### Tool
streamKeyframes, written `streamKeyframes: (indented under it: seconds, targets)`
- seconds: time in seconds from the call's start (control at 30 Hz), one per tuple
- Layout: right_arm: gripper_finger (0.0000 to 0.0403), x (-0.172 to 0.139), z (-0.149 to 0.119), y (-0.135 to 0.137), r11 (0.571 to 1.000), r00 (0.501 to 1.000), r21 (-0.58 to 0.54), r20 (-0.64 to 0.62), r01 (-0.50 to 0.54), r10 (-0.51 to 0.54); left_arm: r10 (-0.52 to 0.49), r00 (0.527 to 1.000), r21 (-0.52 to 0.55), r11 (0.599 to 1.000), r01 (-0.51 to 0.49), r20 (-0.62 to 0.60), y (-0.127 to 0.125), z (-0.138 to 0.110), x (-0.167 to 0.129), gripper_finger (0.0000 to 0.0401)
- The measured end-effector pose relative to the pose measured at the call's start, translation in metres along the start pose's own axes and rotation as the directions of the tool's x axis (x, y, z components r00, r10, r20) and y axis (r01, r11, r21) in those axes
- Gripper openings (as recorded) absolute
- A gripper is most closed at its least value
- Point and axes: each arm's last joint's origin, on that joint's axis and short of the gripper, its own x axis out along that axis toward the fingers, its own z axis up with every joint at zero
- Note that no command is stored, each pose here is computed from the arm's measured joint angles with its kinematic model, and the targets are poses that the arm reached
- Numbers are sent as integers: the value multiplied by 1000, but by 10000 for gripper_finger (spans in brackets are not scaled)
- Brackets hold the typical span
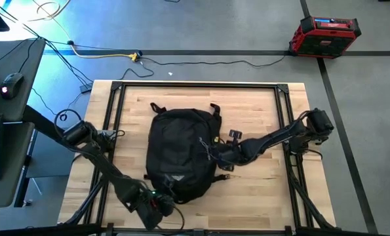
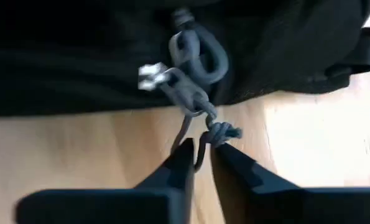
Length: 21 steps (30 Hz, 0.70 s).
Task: Unpack backpack
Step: Close the backpack
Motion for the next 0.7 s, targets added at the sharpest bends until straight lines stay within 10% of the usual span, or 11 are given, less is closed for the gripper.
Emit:
streamKeyframes:
  seconds: [0.37,0.7]
  targets:
    - [207,-32,-13,-11,986,989,-78,38,146,-144,-84,994,-1,996,85,66,13,9,11,0]
    - [243,-22,30,-57,992,964,10,233,127,-126,-117,993,-24,993,118,30,2,4,4,0]
